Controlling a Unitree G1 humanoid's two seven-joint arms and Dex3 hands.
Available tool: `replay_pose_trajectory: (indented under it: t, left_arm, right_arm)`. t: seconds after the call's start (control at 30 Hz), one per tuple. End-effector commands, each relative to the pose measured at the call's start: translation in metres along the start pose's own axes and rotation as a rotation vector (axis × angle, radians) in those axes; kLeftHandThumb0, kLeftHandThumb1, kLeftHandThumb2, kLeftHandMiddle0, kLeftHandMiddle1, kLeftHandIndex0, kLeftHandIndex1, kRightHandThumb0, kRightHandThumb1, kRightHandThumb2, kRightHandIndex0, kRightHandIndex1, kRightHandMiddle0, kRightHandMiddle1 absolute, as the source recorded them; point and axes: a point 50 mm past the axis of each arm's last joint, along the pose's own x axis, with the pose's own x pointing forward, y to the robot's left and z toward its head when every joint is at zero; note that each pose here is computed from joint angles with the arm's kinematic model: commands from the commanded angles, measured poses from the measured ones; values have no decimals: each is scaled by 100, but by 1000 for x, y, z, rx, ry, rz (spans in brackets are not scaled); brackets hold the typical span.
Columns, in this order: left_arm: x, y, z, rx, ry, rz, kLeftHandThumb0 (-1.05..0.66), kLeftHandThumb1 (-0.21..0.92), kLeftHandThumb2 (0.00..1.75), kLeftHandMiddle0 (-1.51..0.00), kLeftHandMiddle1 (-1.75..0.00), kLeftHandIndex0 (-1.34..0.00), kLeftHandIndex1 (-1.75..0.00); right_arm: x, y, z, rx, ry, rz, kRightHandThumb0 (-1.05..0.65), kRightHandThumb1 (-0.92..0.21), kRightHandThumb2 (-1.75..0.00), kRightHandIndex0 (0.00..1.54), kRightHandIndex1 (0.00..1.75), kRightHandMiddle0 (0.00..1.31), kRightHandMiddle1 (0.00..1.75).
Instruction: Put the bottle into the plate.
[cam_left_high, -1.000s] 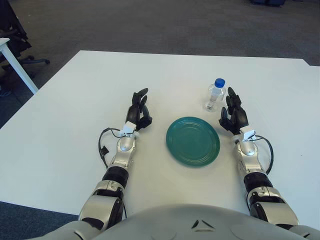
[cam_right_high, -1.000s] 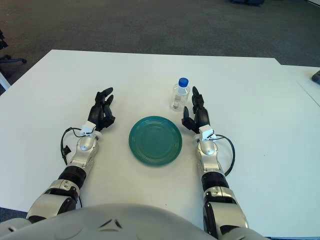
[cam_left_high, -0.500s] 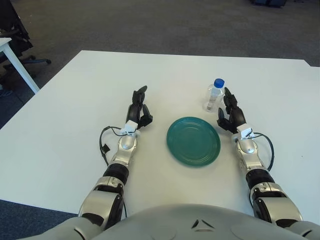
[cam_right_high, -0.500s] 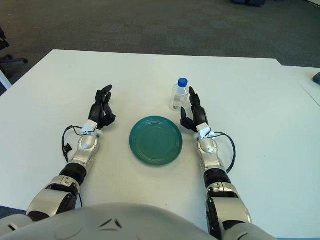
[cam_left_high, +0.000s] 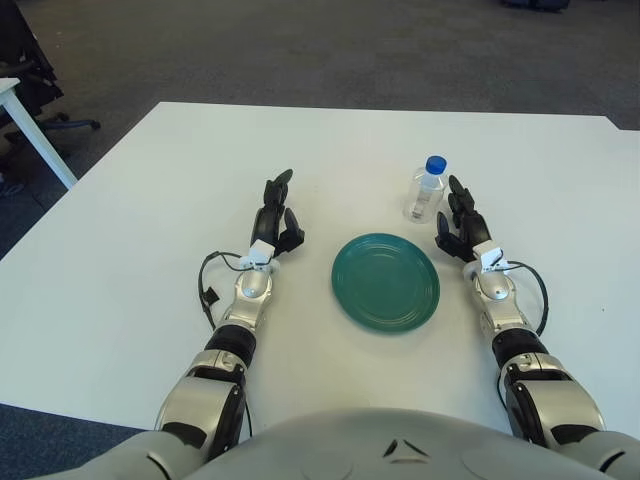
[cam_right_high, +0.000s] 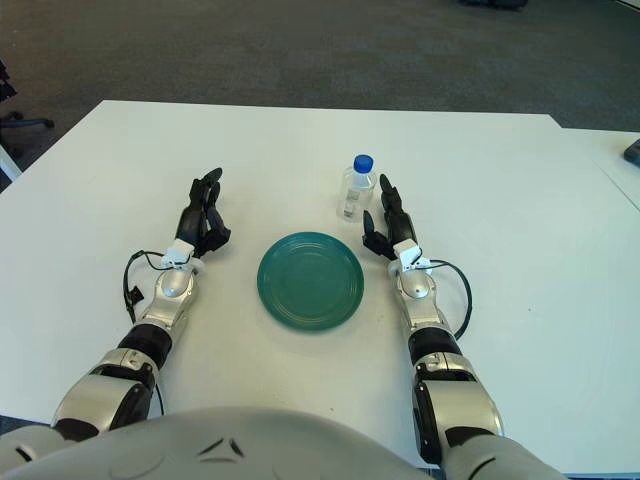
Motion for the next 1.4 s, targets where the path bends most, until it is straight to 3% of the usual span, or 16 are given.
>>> replay_pose_trajectory:
  t: [0.0, 0.4, 0.57, 1.1, 1.37]
  left_arm:
    - [-62, 0, -48, 21, 246, -22, -105, 92, 118, -19, 0, 0, -47]
    - [-64, -2, -48, 19, 235, -26, -105, 92, 118, -21, -1, 0, -48]
    - [-66, -3, -48, 14, 236, -17, -105, 92, 117, -22, -1, 0, -50]
    - [-67, -4, -46, 28, 223, -9, -105, 92, 117, -23, -1, 0, -51]
    - [-67, -6, -47, 32, 227, -23, -105, 92, 117, -23, -1, 0, -49]
  right_arm:
    - [-18, 11, -22, 39, 116, 26, -105, -92, -82, 0, 0, 0, 0]
    - [-6, 16, -15, 78, 93, 45, -105, -92, -76, 0, 0, 0, 0]
    - [8, 15, -7, 85, 80, 47, -105, -92, -73, 0, 0, 0, 0]
    - [29, 14, -2, 68, 139, 92, -105, -92, -73, 0, 0, 0, 0]
    - [37, 17, 6, 60, 113, 113, -105, -92, -72, 0, 0, 0, 0]
